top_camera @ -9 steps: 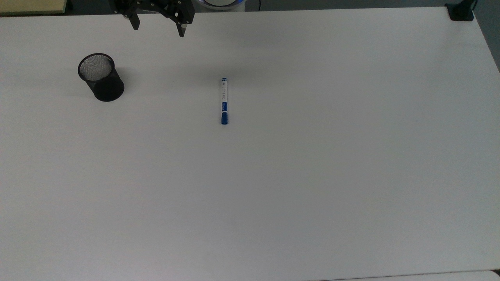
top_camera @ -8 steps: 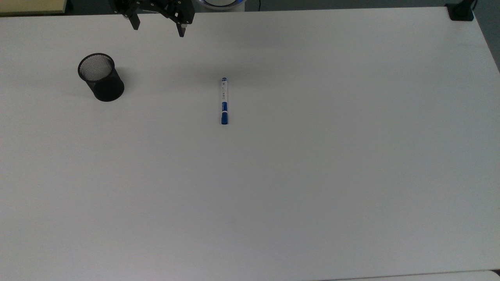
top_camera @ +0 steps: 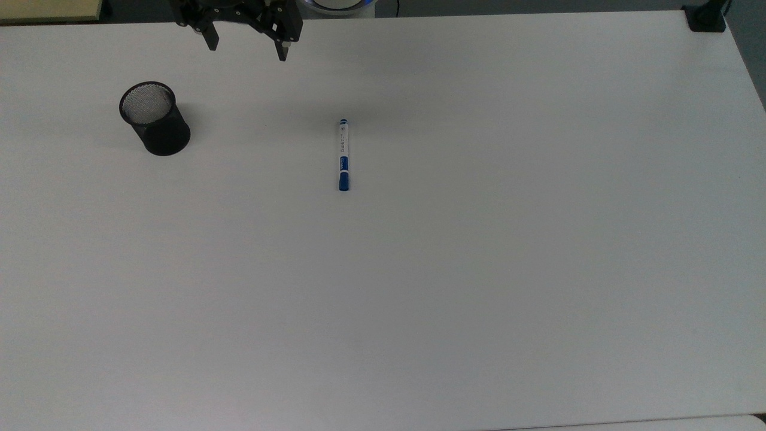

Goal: Insert the marker

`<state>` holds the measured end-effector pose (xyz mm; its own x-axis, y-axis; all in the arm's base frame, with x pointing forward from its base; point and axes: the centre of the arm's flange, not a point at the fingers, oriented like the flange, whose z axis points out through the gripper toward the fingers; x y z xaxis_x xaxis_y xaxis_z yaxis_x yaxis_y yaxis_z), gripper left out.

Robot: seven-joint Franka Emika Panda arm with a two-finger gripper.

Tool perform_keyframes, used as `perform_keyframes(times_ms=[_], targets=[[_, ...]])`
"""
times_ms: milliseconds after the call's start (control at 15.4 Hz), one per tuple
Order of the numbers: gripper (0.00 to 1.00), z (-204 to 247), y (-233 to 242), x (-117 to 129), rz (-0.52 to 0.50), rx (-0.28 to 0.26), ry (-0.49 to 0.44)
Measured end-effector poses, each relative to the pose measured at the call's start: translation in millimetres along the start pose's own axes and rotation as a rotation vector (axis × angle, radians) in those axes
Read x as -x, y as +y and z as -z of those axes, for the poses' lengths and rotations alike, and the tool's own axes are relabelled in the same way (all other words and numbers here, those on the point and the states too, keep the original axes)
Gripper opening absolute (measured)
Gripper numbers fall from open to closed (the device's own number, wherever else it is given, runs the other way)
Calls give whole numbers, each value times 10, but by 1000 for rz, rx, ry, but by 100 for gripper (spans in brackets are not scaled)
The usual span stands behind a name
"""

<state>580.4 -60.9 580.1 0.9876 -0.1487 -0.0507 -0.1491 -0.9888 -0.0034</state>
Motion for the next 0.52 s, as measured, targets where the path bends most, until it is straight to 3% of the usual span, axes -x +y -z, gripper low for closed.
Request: perform_keyframes(times_ms=[521], targets=[[100,-72,-9,-29,2,0,-13]])
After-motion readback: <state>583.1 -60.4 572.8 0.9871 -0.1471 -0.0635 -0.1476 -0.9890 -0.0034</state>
